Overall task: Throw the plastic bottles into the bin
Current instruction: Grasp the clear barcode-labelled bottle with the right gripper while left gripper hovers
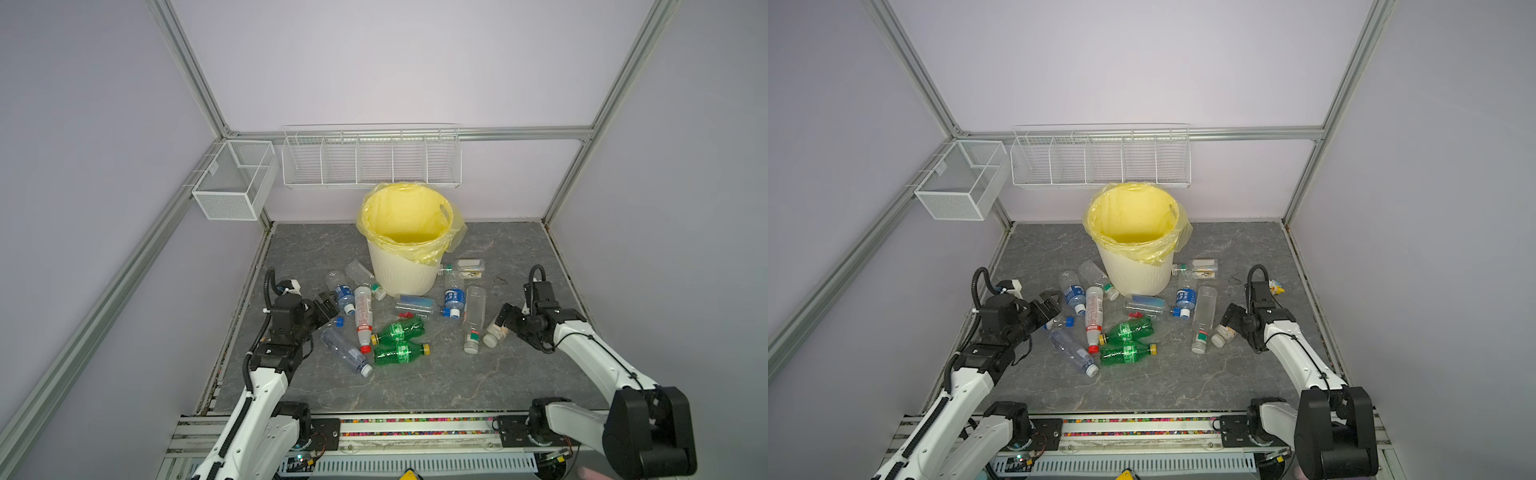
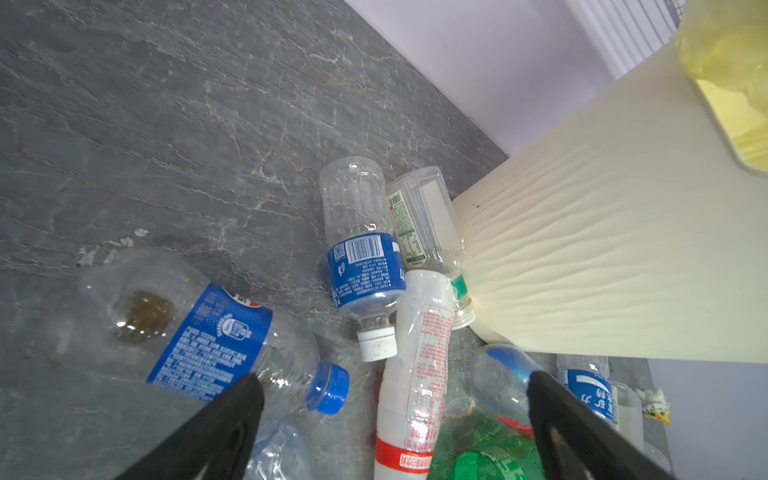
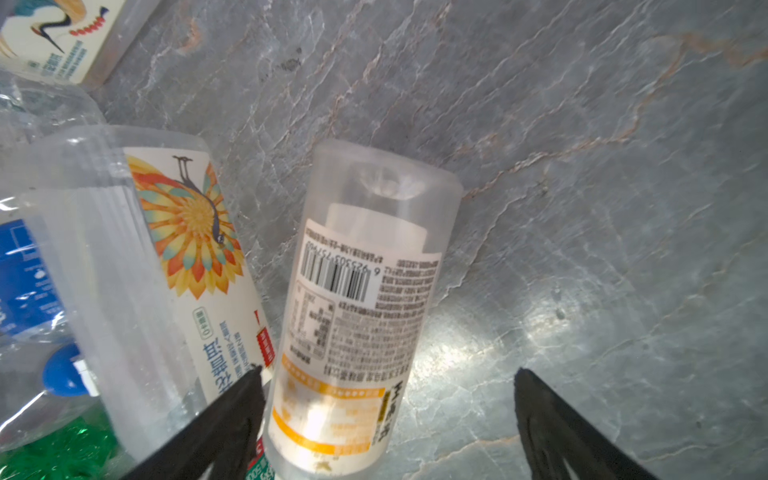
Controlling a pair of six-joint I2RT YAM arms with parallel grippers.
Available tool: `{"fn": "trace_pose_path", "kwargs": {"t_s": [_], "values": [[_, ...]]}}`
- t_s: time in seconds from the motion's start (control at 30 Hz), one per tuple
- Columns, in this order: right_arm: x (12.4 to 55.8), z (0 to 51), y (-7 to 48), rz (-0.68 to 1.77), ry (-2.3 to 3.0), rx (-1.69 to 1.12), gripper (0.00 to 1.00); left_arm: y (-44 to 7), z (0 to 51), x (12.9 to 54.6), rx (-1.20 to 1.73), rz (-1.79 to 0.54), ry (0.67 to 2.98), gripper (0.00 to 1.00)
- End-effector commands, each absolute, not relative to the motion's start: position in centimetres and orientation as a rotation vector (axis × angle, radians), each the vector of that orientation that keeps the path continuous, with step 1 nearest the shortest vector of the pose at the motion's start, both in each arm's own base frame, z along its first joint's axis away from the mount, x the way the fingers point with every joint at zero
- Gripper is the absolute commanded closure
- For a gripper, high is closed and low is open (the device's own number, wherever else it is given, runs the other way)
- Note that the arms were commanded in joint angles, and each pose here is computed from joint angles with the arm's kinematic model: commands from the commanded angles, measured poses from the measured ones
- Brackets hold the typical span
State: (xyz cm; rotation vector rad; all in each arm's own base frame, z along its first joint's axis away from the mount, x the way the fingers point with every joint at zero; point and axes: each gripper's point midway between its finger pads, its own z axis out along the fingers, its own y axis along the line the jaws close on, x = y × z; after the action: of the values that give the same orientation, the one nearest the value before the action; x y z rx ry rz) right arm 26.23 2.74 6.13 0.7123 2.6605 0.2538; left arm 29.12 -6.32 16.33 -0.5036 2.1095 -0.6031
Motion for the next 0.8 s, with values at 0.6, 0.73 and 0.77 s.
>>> {"fn": "trace_pose_path", "kwargs": {"t_s": [0.6, 0.73, 0.77], "values": [[26.9, 2.3, 3.4, 0.256, 2.743, 0.754, 0.34, -6.7, 15.4, 28.5, -0.502, -0.614, 2.153, 0.01], [26.5, 2.5, 3.3, 0.248, 2.748, 0.738, 0.41, -6.7, 15.4, 28.5, -0.506, -0.614, 2.158, 0.01], [26.5, 2.6, 3.3, 0.25, 2.747, 0.732, 0.43, -6.7, 15.4, 28.5, -0.506, -0.613, 2.158, 0.01]]}}
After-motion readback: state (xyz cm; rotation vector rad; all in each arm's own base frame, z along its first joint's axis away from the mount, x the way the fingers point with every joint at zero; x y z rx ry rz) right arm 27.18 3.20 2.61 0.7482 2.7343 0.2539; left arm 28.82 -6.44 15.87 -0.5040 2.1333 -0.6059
